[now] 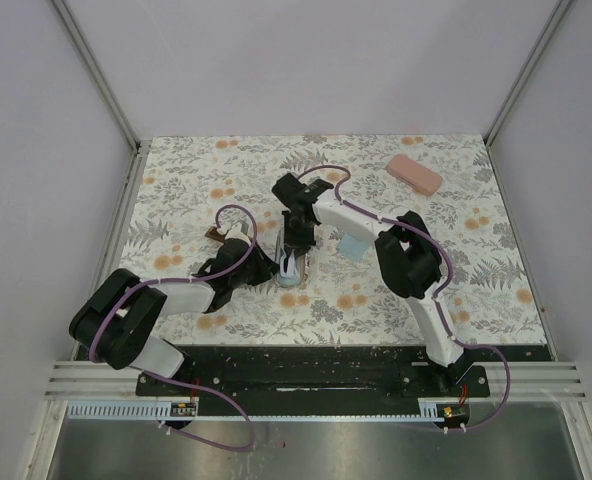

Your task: Organize the sunglasses

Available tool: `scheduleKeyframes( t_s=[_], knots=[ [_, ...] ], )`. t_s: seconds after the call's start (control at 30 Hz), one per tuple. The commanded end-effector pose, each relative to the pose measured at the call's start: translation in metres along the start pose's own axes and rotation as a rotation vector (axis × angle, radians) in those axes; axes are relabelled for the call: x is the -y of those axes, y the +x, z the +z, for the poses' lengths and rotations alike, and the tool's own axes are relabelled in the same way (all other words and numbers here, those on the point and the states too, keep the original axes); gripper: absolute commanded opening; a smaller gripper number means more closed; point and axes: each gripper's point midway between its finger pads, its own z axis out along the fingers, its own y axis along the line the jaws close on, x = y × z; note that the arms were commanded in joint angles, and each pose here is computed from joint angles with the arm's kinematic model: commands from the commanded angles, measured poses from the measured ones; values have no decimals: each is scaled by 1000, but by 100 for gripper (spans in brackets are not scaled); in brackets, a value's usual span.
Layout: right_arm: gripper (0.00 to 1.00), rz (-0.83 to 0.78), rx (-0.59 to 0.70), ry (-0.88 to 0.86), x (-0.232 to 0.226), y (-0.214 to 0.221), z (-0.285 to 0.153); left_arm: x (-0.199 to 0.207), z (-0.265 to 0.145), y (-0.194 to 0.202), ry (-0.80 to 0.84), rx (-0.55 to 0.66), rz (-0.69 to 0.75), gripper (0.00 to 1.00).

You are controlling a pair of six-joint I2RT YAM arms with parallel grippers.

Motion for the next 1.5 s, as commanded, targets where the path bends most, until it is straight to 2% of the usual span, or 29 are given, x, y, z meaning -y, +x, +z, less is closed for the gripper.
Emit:
scheduleKeyframes(
  t_s=[0.0, 0.73, 0.97, 1.47],
  knots=[
    [23, 8, 30, -79, -13, -2, -24, 18, 3, -16, 63, 67, -9, 19],
    [18, 32, -24, -152, -18, 17, -19, 18, 7, -14, 51, 53, -55, 23],
    [18, 33, -17, -141, -16, 15, -16, 22, 3, -14, 75, 51, -67, 34],
    [17, 26, -30, -133, -14, 18, -7, 27, -10, -37, 76, 51, -74, 41]
  ],
)
